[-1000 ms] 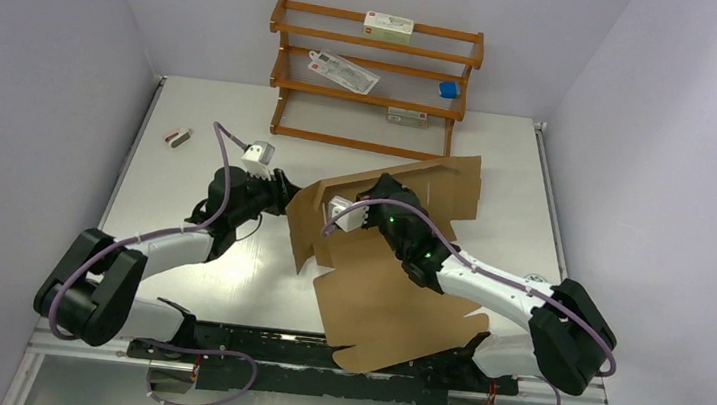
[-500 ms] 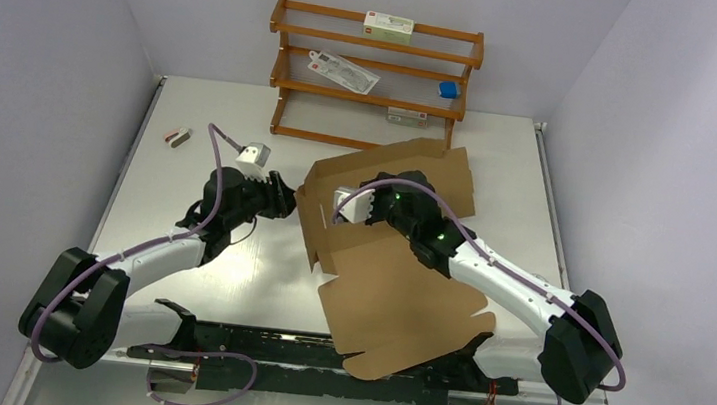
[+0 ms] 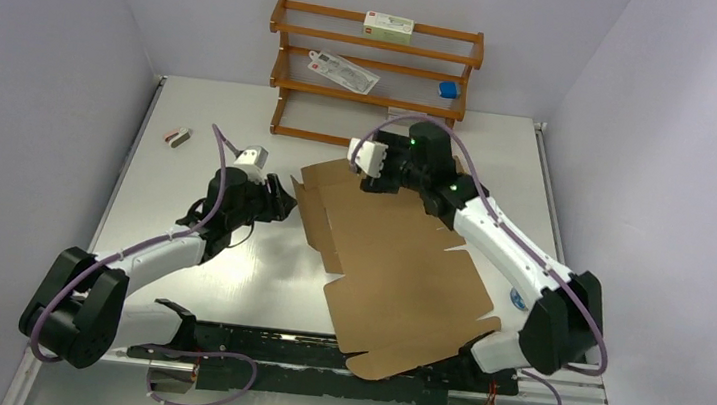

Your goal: Fold the paper box

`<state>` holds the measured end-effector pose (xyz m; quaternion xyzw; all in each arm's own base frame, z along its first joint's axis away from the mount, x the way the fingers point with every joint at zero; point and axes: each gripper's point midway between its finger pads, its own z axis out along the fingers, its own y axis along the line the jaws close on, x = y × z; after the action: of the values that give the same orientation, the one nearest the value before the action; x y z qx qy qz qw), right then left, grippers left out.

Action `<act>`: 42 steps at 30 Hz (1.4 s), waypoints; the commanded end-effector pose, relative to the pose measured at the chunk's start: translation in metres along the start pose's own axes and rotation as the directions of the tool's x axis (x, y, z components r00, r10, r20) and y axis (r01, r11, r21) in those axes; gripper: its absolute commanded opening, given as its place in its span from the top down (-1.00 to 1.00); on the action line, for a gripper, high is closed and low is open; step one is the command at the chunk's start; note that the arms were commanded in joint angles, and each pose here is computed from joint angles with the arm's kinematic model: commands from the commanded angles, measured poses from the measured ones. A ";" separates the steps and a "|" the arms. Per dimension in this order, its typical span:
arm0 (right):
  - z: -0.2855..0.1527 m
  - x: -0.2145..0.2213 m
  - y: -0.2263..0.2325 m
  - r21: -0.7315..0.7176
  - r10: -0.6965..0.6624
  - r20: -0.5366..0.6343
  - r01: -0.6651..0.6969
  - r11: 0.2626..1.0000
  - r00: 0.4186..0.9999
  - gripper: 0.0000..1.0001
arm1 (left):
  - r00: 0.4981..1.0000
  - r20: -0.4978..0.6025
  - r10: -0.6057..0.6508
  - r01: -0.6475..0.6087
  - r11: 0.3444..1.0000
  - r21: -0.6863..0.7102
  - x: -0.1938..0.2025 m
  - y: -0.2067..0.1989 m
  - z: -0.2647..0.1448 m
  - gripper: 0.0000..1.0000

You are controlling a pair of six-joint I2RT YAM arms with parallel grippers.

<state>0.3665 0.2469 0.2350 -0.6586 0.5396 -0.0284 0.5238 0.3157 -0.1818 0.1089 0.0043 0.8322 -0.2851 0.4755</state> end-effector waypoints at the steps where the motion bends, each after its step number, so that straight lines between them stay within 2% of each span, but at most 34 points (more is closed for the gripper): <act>1: 0.015 0.000 0.020 -0.132 0.206 0.028 -0.201 0.971 0.978 -0.54 | 1.000 0.013 -0.013 0.015 0.981 -0.196 -0.012 0.028 -0.003 -0.14; 3: 0.019 -0.001 0.024 -0.109 0.314 0.049 -0.307 0.945 0.948 -0.65 | 0.999 0.031 -0.014 0.021 0.972 -0.232 -0.021 0.035 -0.007 -0.24; 6: 0.015 -0.003 0.024 -0.045 0.445 0.111 -0.442 0.896 0.889 -0.71 | 0.998 0.036 -0.042 0.049 0.975 -0.218 -0.033 0.034 -0.009 -0.32; 9: 0.007 0.001 0.021 0.018 0.559 0.157 -0.569 0.822 0.814 -0.77 | 0.997 0.023 -0.078 0.081 0.977 -0.196 -0.038 0.029 -0.007 -0.34; 12: 0.002 0.015 0.019 0.105 0.660 0.149 -0.676 0.730 0.736 -0.81 | 0.993 -0.027 -0.113 0.106 0.979 -0.172 -0.032 0.022 -0.005 -0.35; 15: -0.005 0.027 0.020 0.174 0.736 0.137 -0.747 0.641 0.663 -0.85 | 0.987 -0.078 -0.142 0.126 0.976 -0.180 -0.017 0.024 -0.004 -0.36; 20: -0.010 0.039 0.035 0.209 0.823 0.141 -0.829 0.519 0.550 -0.97 | 0.973 -0.153 -0.175 0.139 0.966 -0.218 0.014 0.037 -0.002 -0.35; 23: -0.007 0.046 0.046 0.211 0.852 0.112 -0.850 0.482 0.511 -1.00 | 0.967 -0.177 -0.184 0.150 0.971 -0.188 0.021 0.033 0.004 -0.29; 26: -0.005 0.050 0.053 0.209 0.862 0.081 -0.854 0.476 0.500 -1.00 | 0.965 -0.189 -0.180 0.145 0.972 -0.184 0.022 0.034 0.012 -0.20; 30: -0.004 0.051 0.055 0.208 0.875 0.078 -0.866 0.455 0.478 -1.00 | 0.961 -0.217 -0.174 0.139 0.976 -0.164 0.025 0.033 0.023 0.02; 34: -0.003 0.048 0.056 0.201 0.906 0.042 -0.892 0.406 0.422 -1.00 | 0.960 -0.230 -0.162 0.128 0.979 -0.157 0.028 0.034 0.030 0.33; 38: -0.004 0.050 0.051 0.254 0.942 -0.020 -0.910 0.328 0.334 -1.00 | 0.975 -0.192 -0.112 0.084 0.985 -0.149 0.012 0.033 0.032 0.64; 42: -0.007 0.041 0.040 0.225 0.918 -0.031 -0.892 0.391 0.395 -1.00 | 0.990 -0.137 -0.017 -0.001 0.992 -0.128 -0.013 0.029 0.033 0.80</act>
<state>0.3531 0.2213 0.1767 -0.2042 0.8396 0.1733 0.4725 0.3312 -0.1695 0.0542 -0.0526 0.9063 -0.2362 0.3466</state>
